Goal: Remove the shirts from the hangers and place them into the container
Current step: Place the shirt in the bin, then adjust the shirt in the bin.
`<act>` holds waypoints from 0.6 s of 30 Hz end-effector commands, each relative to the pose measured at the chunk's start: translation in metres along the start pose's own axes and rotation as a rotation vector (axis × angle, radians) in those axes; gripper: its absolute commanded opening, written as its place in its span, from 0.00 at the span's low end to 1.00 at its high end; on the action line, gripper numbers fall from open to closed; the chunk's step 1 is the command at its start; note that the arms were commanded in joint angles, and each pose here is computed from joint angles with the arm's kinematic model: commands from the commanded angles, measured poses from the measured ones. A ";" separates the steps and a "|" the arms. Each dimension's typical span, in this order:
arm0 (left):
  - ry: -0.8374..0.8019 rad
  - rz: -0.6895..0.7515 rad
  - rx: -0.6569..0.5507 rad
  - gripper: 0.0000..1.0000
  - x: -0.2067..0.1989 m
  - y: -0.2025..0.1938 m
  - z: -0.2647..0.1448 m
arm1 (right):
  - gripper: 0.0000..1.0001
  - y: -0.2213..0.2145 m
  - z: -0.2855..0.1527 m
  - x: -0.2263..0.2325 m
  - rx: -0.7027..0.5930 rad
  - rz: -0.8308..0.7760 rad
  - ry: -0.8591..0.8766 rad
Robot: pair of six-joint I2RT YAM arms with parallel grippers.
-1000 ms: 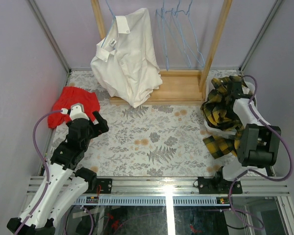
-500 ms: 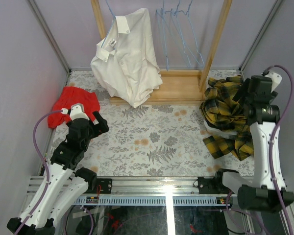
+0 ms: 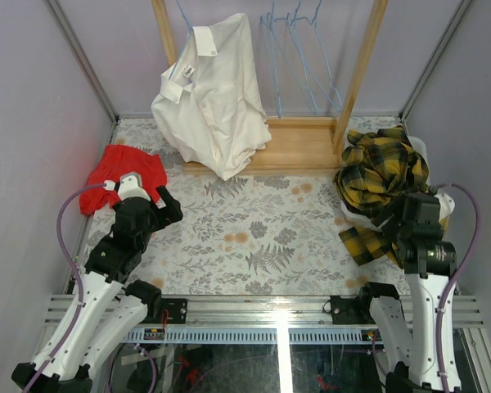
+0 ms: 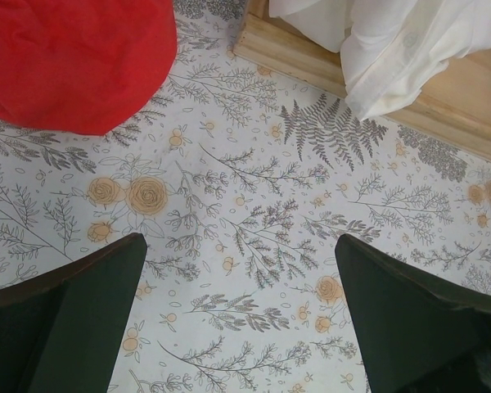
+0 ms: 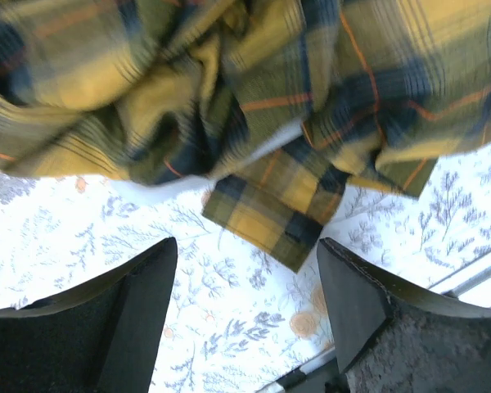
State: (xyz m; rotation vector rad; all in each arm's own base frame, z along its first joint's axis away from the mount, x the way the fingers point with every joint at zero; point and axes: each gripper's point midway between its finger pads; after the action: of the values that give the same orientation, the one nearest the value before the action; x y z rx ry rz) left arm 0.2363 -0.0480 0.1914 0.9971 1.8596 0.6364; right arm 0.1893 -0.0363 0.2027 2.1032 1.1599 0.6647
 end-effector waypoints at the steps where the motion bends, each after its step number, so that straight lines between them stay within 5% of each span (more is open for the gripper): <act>1: -0.031 0.007 -0.022 1.00 -0.007 0.005 0.004 | 0.77 -0.040 0.008 0.001 0.104 0.088 0.010; 18: -0.025 0.008 -0.029 1.00 -0.006 0.007 0.005 | 0.72 -0.097 0.094 -0.015 0.193 0.227 -0.169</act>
State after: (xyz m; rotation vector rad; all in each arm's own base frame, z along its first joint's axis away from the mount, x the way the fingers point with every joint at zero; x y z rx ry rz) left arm 0.2370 -0.0490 0.1890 1.0068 1.8660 0.6320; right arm 0.1770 -0.0266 0.0746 2.4630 1.0320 0.4528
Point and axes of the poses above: each gripper's point midway between its finger pads, its own z axis out along the fingers, its own x axis along the line the jaws close on, y = z × x, and after that the axes turned 11 degrees about -z, right-handed
